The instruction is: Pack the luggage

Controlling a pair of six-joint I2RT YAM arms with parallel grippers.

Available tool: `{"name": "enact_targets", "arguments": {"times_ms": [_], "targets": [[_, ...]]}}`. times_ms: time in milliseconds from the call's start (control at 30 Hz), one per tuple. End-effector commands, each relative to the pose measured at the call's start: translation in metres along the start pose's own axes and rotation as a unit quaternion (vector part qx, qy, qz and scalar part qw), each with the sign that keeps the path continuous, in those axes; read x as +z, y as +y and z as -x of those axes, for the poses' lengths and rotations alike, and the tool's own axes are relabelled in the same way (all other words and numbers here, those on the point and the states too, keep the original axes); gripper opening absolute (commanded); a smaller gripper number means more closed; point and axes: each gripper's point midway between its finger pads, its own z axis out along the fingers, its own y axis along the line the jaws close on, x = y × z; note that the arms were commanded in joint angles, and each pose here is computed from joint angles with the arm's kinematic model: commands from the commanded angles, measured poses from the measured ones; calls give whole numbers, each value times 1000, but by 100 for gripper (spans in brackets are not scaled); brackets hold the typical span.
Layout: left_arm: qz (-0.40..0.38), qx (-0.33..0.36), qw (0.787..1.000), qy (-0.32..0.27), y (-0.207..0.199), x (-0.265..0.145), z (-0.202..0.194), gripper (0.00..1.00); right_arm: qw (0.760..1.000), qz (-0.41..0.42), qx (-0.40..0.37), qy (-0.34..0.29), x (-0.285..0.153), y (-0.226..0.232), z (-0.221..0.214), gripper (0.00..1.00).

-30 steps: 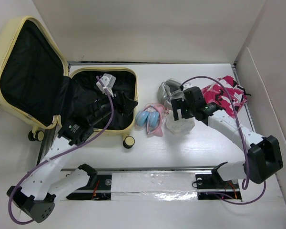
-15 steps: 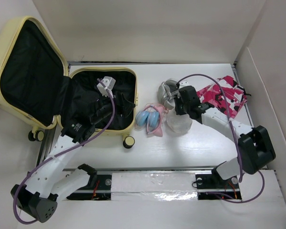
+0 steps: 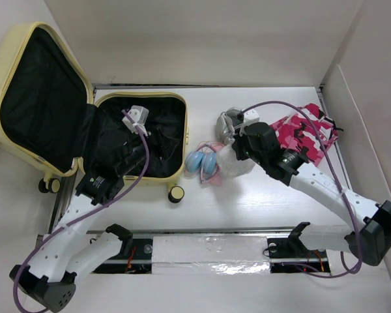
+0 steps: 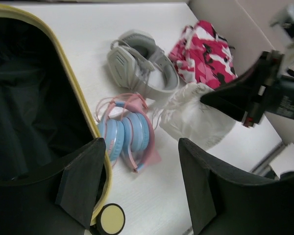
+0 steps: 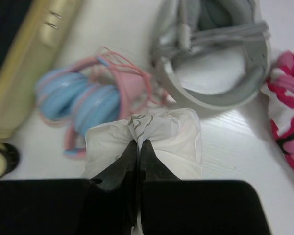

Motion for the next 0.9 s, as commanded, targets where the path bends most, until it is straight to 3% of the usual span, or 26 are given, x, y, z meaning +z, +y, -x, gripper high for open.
{"name": "enact_targets", "arguments": {"times_ms": [0, 67, 100, 167, 200, 300, 333, 367, 467, 567, 600, 633, 667, 767, 833, 867], "targets": [[38, 5, 995, -88, 5, -27, 38, 58, 990, 82, 25, -112, -30, 46, 86, 0], [69, 0, 987, -143, 12, -50, 56, 57, 979, 144, 23, -145, -29, 85, 122, 0], [81, -2, 983, -162, 16, -58, 62, 56, 979, 155, 19, -132, -16, 93, 114, 0], [95, -8, 976, -195, 19, -72, 70, 54, 963, 208, 22, -171, -25, 131, 160, 0], [107, -12, 971, -215, 23, -82, 75, 54, 959, 223, 25, -172, -2, 149, 166, 0], [121, -14, 965, -233, 28, -91, 80, 54, 933, 290, 49, -208, -5, 196, 220, 0], [126, -14, 965, -230, 30, -90, 78, 54, 937, 292, 54, -185, 26, 209, 209, 6], [129, -14, 965, -227, 30, -90, 78, 54, 928, 307, 66, -200, 21, 218, 230, 33], [121, -11, 968, -220, 27, -86, 77, 54, 927, 320, 72, -181, 35, 224, 222, 71], [110, -6, 972, -207, 24, -80, 74, 56, 935, 285, 72, -199, 30, 191, 211, 82], [104, -5, 974, -202, 22, -78, 72, 56, 953, 239, 70, -174, 47, 173, 176, 81], [100, -4, 975, -199, 21, -77, 72, 56, 964, 191, 73, -172, 57, 144, 167, 74], [97, -4, 975, -198, 19, -76, 71, 56, 971, 157, 67, -167, 61, 123, 155, 43], [85, 0, 978, -192, 16, -73, 69, 57, 991, 37, 65, -112, 78, 45, 94, 3], [85, 0, 978, -190, 16, -72, 69, 57, 995, -7, 62, -78, 81, 11, 52, 4], [86, 0, 978, -190, 16, -72, 68, 57, 995, -27, 62, -69, 82, -6, 41, 16]]}}
